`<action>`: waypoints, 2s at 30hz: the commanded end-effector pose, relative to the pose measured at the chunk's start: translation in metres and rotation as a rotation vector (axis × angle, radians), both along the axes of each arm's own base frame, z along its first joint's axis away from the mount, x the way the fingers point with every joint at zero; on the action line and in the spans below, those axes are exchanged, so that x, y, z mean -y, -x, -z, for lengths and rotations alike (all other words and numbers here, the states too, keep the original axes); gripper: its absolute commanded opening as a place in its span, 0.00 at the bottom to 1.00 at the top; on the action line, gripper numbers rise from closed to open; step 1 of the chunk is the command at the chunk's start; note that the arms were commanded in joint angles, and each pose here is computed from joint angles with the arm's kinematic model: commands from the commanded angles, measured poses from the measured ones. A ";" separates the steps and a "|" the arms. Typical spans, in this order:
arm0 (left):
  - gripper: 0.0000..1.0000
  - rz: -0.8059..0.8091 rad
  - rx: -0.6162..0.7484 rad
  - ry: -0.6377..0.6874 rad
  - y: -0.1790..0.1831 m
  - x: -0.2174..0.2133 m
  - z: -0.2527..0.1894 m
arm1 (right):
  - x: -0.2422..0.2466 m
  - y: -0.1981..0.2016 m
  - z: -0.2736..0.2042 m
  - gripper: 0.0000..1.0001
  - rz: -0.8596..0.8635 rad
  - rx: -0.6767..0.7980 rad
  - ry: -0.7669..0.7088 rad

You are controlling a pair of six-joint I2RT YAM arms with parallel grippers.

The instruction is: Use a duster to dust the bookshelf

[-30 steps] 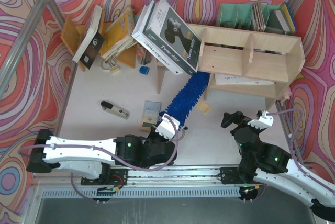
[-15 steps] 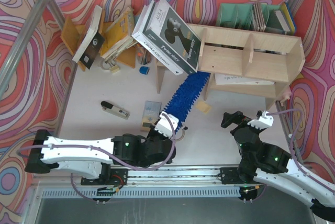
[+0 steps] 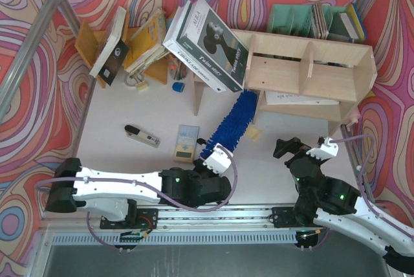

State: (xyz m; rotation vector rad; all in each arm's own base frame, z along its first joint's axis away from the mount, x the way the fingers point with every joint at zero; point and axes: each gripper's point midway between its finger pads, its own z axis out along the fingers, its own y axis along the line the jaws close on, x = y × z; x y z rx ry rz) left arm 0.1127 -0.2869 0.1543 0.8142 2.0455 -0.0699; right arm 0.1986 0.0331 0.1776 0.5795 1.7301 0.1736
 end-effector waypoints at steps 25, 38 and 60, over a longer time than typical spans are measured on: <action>0.00 0.013 -0.085 0.044 0.010 0.003 0.002 | 0.004 0.001 0.001 0.99 0.017 0.015 -0.019; 0.00 0.066 0.020 0.275 -0.001 0.014 -0.078 | 0.005 0.002 0.001 0.99 0.021 0.014 -0.021; 0.00 -0.034 -0.071 0.118 0.006 -0.008 -0.004 | 0.003 0.001 0.002 0.99 0.019 0.008 -0.015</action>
